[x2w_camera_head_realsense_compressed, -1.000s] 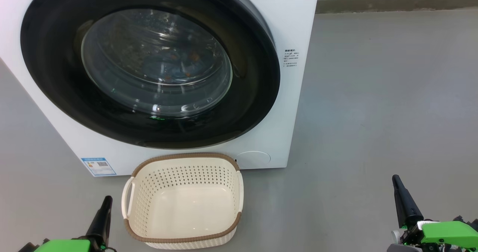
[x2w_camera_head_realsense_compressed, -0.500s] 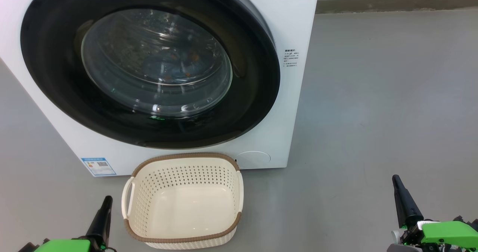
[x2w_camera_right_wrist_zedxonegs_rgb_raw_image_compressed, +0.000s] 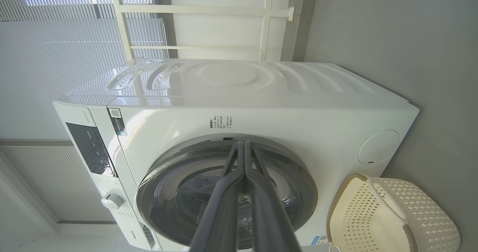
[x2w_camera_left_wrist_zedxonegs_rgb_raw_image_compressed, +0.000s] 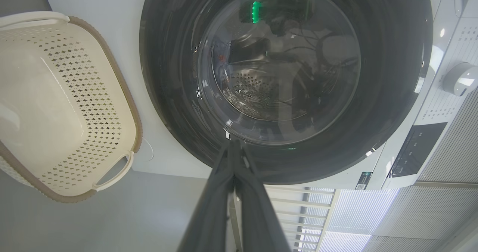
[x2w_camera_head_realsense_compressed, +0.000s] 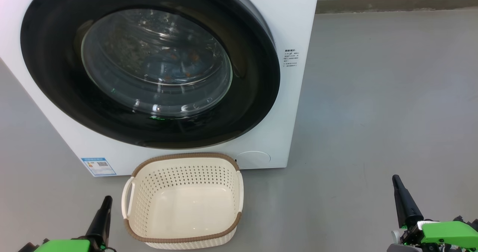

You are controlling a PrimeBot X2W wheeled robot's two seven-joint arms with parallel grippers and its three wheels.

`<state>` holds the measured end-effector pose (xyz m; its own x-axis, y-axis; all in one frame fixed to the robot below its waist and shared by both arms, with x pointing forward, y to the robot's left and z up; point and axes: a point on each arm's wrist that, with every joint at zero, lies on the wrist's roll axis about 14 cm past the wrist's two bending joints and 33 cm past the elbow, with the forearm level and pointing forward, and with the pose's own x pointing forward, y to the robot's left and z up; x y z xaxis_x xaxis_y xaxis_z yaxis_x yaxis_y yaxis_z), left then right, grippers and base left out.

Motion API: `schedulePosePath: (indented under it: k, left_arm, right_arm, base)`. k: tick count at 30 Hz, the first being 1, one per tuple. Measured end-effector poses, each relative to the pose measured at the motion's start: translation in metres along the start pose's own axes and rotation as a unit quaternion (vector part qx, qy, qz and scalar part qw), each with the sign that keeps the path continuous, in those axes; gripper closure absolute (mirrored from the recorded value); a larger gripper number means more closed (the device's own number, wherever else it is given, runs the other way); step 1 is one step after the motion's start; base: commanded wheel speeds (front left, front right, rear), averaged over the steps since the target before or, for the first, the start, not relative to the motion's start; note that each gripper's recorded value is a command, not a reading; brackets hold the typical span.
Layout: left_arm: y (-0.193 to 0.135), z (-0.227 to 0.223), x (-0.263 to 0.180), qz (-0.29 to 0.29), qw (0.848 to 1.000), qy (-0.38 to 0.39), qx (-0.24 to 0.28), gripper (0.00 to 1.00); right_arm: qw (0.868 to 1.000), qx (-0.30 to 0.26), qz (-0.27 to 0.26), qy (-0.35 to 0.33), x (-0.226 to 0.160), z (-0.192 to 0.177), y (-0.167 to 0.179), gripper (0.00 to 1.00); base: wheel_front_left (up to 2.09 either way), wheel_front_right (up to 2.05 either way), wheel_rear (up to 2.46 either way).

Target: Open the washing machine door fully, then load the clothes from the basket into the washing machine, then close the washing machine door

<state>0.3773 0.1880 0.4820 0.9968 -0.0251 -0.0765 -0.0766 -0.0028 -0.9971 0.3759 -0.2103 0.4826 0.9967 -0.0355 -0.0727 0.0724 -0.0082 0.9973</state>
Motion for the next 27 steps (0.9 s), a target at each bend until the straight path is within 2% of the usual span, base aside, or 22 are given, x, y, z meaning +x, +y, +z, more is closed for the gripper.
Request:
schedulePosePath:
  k: [27]
  left_arm:
    - [0.0000, -0.0002, 0.0000, 0.000, 1.000, 0.001, -0.001, 1.00]
  right_arm:
    - [1.000, 0.000, 0.000, 0.000, 0.0000, 0.0000, 0.0000, 1.00]
  base:
    - [0.00, 0.00, 0.00]
